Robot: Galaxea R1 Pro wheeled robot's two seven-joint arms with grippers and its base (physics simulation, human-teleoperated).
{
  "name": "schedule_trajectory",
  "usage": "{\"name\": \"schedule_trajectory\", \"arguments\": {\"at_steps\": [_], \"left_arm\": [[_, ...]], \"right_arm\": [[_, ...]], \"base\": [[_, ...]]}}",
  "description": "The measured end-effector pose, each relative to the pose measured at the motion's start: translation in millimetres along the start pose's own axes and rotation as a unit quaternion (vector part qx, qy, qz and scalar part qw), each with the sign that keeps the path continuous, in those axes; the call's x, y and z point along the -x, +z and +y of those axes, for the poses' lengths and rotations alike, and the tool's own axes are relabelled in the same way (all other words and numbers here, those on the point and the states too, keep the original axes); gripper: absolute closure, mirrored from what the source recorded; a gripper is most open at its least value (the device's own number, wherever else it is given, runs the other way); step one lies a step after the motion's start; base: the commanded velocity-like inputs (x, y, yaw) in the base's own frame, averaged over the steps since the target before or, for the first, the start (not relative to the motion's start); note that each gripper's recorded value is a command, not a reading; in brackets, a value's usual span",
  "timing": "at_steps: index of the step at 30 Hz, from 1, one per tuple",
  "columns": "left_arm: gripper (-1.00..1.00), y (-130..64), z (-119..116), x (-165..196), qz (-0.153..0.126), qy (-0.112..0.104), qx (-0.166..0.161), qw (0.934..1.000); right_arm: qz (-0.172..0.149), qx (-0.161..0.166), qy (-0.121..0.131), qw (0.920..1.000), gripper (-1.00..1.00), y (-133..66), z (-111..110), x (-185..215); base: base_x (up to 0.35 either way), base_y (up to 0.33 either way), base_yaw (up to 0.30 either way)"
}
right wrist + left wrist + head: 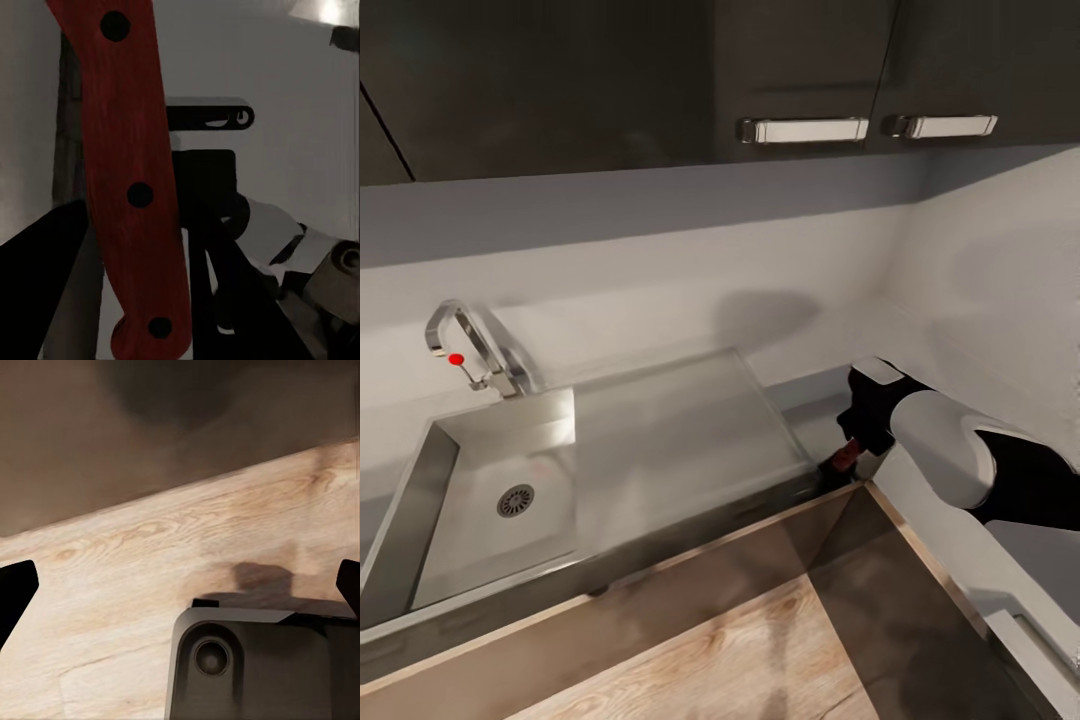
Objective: In the kitchen, take the Vidalia onion out of the sink, dice it on the chopping board with the paring knife, put the diced onion into the bowl on the countertop, then place both the paring knife and the chopping board into the sink.
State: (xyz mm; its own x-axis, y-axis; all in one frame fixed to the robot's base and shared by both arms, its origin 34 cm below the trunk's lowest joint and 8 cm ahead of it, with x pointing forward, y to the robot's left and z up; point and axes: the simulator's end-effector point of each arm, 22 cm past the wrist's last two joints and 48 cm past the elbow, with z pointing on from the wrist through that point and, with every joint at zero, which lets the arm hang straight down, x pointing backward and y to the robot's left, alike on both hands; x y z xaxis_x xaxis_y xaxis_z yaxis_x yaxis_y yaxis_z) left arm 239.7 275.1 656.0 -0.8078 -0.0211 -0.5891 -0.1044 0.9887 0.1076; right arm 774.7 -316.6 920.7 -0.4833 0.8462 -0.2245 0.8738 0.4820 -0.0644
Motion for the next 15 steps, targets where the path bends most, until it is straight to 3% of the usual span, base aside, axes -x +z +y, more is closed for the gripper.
{"name": "schedule_trajectory", "arguments": {"at_steps": [15], "left_arm": [[-1.00, 2.1, -0.5, 7.9, -0.011, -0.002, 0.000, 0.9999]], "right_arm": [[-0.018, 0.023, -0.004, 0.9996, 1.00, -23.2, 14.6, 1.2]], "base": [[0.000, 0.000, -0.103]]}}
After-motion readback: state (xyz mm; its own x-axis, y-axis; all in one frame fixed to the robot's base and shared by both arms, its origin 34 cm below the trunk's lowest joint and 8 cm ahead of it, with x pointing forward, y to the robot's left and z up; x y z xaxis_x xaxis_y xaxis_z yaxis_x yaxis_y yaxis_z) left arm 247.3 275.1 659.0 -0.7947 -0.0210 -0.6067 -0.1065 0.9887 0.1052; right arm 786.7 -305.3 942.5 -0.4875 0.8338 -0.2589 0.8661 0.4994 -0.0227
